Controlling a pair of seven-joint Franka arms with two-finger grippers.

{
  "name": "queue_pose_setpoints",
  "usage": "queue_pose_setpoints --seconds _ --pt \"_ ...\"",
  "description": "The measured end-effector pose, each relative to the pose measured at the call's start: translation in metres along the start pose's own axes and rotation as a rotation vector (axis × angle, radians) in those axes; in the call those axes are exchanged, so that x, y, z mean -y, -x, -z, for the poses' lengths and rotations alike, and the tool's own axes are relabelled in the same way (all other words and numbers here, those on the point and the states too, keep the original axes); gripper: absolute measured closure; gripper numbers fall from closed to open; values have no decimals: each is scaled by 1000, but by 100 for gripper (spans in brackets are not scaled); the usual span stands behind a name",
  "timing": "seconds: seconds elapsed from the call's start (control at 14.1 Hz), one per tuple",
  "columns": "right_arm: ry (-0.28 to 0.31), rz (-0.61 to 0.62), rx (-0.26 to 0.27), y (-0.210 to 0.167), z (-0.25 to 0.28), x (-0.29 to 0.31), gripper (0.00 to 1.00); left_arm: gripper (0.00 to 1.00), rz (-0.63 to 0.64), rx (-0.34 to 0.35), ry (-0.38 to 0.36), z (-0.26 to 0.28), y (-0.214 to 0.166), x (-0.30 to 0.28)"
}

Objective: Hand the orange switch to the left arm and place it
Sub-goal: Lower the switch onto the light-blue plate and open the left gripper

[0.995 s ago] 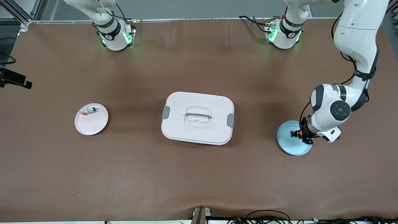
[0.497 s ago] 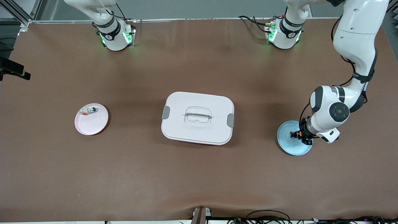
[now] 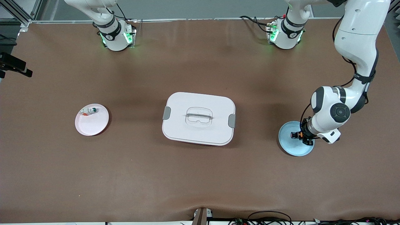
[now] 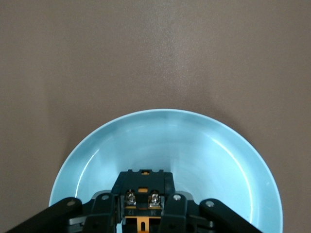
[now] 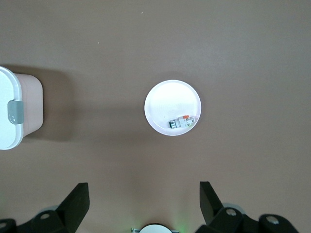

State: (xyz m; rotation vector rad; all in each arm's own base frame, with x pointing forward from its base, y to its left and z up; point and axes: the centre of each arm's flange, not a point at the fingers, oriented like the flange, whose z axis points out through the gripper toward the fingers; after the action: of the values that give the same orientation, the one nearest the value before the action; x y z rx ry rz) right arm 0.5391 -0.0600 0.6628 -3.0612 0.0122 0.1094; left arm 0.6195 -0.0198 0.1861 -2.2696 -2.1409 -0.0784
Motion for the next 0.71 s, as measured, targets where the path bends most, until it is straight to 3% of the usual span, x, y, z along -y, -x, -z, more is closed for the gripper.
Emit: queue_pose_setpoints --seconds 0.5,0.71 --pt "26 95 -33 2 -5 -4 0 1 -10 5 59 33 7 -18" --pt "25 96 -63 17 -9 -4 0 0 -3 -9 55 73 3 -31"
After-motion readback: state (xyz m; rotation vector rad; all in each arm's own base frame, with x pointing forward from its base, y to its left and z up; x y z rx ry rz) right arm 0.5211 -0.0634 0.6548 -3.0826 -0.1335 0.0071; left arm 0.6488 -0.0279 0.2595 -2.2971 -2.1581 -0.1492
